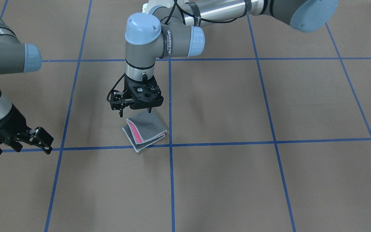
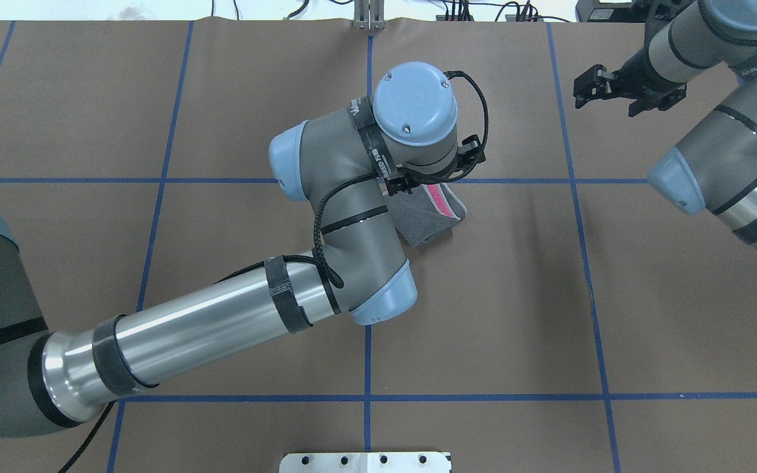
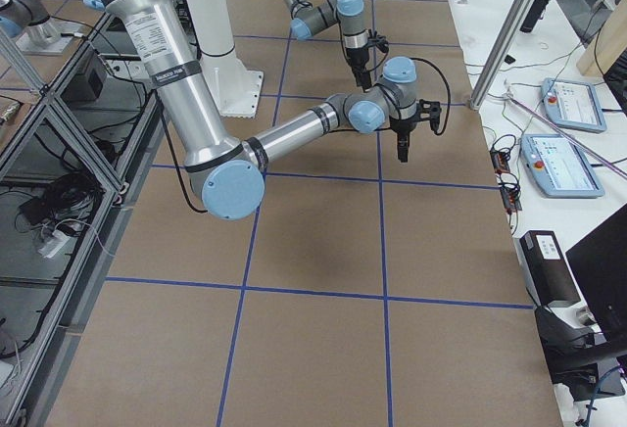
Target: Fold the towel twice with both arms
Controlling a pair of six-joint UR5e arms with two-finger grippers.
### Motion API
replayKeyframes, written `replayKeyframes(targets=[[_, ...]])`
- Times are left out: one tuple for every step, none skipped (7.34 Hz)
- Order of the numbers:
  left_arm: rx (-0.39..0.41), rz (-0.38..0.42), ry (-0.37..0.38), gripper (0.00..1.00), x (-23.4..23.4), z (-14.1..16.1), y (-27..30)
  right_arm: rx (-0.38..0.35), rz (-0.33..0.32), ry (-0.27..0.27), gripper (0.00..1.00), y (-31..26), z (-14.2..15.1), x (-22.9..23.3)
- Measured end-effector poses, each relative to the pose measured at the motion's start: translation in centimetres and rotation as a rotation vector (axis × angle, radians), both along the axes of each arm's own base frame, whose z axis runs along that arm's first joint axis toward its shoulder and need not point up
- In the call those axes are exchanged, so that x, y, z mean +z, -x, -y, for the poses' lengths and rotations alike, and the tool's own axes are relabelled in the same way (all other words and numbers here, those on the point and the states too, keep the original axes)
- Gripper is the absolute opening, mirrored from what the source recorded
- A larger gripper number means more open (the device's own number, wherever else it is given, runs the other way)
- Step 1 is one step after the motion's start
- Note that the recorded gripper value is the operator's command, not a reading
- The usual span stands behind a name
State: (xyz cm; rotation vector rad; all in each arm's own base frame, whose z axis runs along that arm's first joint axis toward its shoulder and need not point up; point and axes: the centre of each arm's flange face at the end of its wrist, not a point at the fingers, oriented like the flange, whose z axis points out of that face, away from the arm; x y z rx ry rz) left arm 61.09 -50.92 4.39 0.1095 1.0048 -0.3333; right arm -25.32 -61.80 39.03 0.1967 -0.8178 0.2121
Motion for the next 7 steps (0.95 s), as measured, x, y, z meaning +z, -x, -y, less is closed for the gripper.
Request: replayKeyframes(targets=[[0.052,0.068,-0.043,1.00,1.3,0.6,3.1,-0.037,-0.025,-0.017,1.00,-2.0,1.0,1.6],[0.102,0.133,-0.092,1.00,3.7,1.1,6.4,-0.073,-0.062,-0.034,1.00,-4.2,1.8,3.4],[0.148,0.180,-0.134,1.00,6.7,1.9,10.2,-0.113,-0.105,-0.050,1.00,-6.7,2.3,5.2],[0.191,0.212,-0.167,1.00,10.0,2.9,14.1,-0.150,-0.137,-0.059,1.00,-9.1,2.5,6.7],[0.238,0.245,-0.204,1.00,13.7,4.3,18.2,-0.180,-0.146,-0.061,1.00,-11.4,2.4,8.3],[0.291,0.280,-0.244,1.00,17.6,5.9,22.6,-0.204,-0.142,-0.061,1.00,-13.8,1.9,10.0],[0.354,0.316,-0.287,1.00,22.1,7.7,27.8,-0.227,-0.140,-0.066,1.00,-16.4,1.1,12.0]])
